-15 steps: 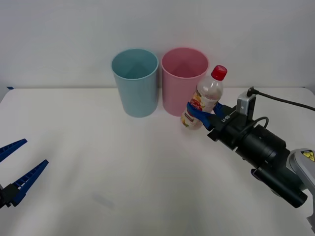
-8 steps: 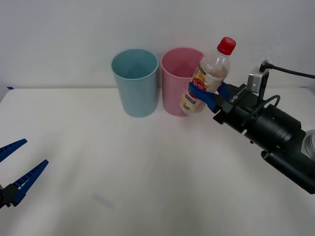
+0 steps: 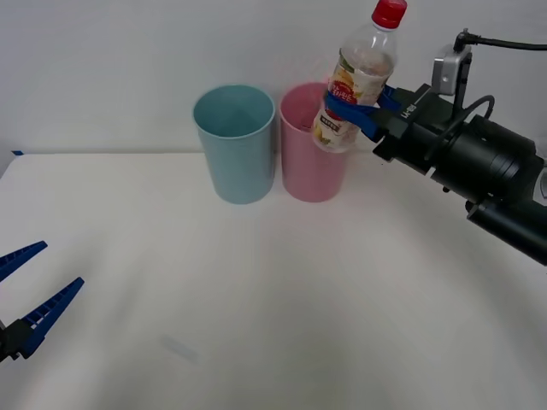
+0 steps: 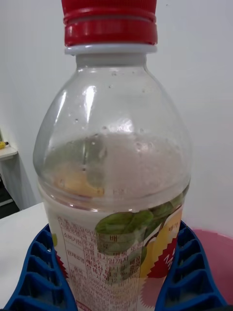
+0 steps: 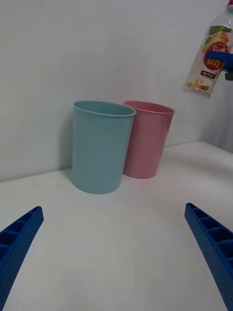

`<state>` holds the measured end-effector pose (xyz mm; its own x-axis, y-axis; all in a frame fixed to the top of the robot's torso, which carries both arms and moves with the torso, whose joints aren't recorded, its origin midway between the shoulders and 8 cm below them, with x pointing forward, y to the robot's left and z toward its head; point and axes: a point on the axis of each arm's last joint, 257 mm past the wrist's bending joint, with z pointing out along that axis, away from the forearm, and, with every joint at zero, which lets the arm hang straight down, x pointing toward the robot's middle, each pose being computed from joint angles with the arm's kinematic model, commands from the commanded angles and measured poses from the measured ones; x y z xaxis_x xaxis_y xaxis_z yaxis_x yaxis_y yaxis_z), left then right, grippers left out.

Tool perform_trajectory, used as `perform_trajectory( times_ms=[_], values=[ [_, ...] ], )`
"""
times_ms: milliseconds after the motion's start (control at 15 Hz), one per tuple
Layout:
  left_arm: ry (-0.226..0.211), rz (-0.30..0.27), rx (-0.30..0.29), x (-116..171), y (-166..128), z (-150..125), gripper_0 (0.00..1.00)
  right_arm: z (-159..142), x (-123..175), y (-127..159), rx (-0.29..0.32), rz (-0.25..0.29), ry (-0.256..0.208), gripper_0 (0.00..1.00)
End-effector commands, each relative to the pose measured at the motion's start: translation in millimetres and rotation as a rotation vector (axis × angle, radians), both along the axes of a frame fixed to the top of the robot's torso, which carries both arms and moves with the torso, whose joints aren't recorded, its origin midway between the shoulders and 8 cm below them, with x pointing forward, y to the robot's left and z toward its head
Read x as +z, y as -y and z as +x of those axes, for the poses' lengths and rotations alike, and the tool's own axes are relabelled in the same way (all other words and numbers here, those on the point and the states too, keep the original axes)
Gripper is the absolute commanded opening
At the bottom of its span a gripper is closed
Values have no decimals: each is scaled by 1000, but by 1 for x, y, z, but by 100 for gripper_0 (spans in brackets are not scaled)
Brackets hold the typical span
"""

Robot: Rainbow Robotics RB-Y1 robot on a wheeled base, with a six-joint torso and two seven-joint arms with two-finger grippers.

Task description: Grasp the object on the table and drop it into the matching bin: aluminum can to the light blue bin, PET bottle to the pink bin.

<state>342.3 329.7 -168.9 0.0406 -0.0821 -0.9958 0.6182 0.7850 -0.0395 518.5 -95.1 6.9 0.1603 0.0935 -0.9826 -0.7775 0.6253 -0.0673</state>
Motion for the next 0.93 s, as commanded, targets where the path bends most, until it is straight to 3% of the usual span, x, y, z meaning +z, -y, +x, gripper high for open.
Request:
perform_trajectory(
  times_ms=[67,533,933],
  values=[
    [0,0,0,0,0,0,100,28,8,-5,4,-34,-4,0],
    [0,0,0,0,0,0,100,99,7,-16,-31,-100,-46,0],
    [0,0,0,0,0,0,100,149,2,-17,-109,-140,-83,0]
  ],
)
